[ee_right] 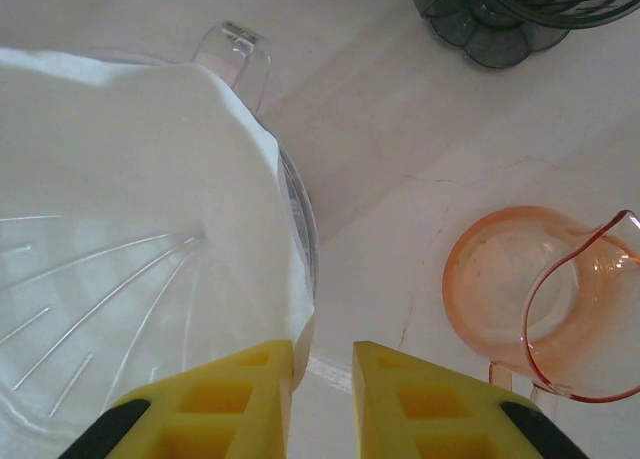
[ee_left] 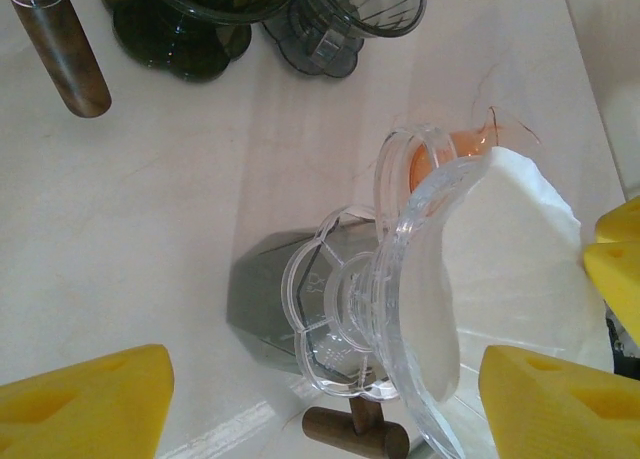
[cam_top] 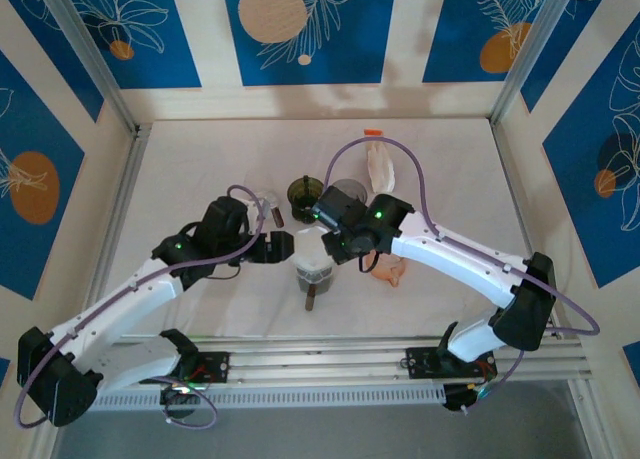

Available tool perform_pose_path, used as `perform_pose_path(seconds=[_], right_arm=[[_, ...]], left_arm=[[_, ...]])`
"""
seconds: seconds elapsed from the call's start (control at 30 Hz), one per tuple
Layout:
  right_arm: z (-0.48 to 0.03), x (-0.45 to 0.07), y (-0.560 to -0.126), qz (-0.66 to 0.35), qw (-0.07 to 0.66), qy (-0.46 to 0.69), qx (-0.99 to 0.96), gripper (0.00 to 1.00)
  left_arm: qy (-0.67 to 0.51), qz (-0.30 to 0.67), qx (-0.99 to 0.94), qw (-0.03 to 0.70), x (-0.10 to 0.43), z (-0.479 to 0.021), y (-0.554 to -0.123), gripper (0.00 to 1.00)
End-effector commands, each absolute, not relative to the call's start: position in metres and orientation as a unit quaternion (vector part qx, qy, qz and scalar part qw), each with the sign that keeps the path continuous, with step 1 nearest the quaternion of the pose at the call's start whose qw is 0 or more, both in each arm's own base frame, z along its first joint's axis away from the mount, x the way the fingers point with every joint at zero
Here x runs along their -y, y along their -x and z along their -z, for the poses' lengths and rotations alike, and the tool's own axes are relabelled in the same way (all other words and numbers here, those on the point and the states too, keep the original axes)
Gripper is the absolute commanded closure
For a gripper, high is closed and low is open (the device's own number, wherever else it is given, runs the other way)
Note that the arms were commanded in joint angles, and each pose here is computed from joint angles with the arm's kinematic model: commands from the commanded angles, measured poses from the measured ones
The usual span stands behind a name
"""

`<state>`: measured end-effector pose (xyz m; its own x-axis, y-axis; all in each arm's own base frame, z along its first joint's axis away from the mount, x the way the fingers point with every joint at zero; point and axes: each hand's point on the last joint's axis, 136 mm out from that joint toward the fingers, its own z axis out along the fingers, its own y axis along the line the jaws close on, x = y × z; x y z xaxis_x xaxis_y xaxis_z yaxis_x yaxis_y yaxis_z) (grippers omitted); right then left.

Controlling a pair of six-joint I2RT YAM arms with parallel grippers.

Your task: Place the coffee filter in the dripper

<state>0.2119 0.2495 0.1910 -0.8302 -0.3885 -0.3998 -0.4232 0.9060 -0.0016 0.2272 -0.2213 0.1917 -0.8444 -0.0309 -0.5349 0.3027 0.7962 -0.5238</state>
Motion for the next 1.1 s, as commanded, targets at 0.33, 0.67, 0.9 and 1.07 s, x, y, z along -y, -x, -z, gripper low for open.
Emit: perform_pose_path(seconds=[0.33,0.67,0.9,1.07], right_arm=[[-0.188,-0.252,-0.208,-0.042,0.192,0.216,-0.956,0.77],[-0.182,-0.254,-0.207,-0.038,0.184,0.219,-0.958,0.77],[-0.201,-0.252,-0.210,-0.040,0.207,0.214,-0.954,0.70],[-0.216,-0.249,-0.212,-0.048,0.225,0.205,-0.951,0.55]], left_arm=[[-0.060,0.294,-0.922,0.245,0.213,-0.167,-0.228,0.27],[-0.056,0.301,-0.922,0.236,0.213,-0.159,-0.227,0.28],[-0.051,0.309,-0.917,0.246,0.212,-0.169,-0.227,0.27],[-0.052,0.310,-0.916,0.250,0.212,-0.174,-0.227,0.25]])
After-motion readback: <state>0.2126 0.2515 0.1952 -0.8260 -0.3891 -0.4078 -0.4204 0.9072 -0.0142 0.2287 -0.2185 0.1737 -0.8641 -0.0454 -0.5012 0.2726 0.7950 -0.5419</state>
